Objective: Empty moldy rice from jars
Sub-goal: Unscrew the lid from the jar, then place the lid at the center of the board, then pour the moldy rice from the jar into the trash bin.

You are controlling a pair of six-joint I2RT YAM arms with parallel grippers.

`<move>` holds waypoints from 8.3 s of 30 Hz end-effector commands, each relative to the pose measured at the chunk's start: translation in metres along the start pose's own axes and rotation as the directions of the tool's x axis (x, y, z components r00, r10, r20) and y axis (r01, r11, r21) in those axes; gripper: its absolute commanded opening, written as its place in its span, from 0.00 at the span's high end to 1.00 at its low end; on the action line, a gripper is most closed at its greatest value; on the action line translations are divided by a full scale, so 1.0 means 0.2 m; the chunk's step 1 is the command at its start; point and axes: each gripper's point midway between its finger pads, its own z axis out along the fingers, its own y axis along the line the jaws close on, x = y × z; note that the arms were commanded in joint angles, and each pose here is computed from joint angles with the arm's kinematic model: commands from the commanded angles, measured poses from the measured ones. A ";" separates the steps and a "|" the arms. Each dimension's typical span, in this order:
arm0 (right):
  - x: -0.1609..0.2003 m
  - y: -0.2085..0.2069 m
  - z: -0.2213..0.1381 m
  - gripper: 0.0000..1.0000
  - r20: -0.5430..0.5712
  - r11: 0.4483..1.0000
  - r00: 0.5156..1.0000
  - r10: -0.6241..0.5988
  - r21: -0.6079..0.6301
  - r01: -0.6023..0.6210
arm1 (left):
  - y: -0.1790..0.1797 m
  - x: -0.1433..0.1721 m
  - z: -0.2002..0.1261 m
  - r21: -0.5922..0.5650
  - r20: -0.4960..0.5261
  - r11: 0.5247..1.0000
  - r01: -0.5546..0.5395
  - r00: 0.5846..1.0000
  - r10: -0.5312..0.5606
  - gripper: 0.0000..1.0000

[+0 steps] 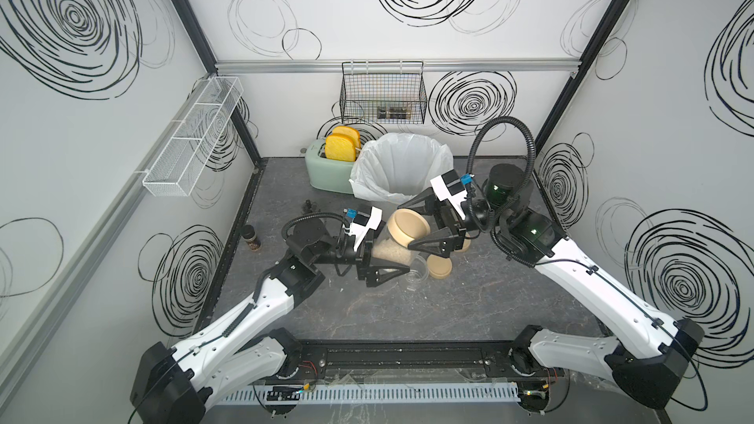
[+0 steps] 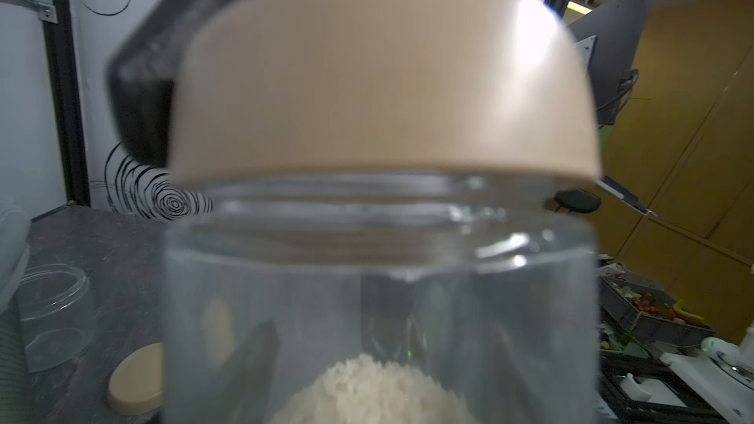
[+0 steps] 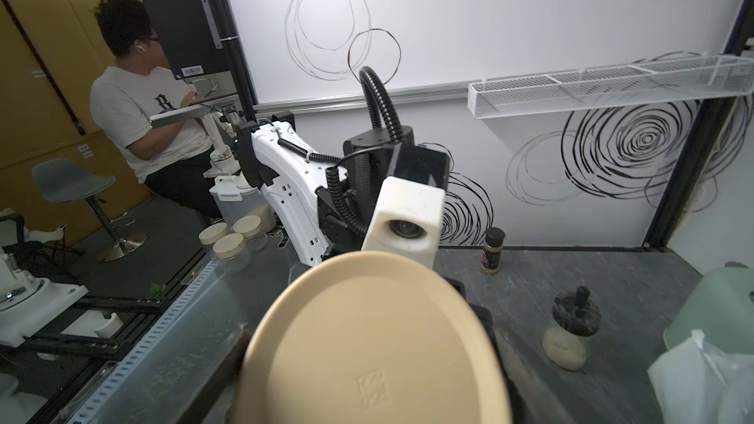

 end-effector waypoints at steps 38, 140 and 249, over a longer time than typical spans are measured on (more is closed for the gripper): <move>-0.04 0.04 -0.02 0.27 0.061 0.990 0.989 -0.138 -0.017 0.139 | -0.20 -0.25 -0.03 0.108 0.175 0.979 -0.172 0.973 0.152 0.21; 2.06 -1.17 -1.73 0.27 0.283 -0.231 0.573 0.769 0.959 -0.164 | -0.18 -0.33 -0.21 -0.072 0.223 0.968 -0.239 0.942 0.249 0.22; 0.12 -1.13 -0.27 0.44 -0.282 0.886 0.928 -0.244 0.325 0.331 | 1.34 -0.50 -0.08 -0.352 -0.414 0.640 -0.683 0.727 0.548 0.20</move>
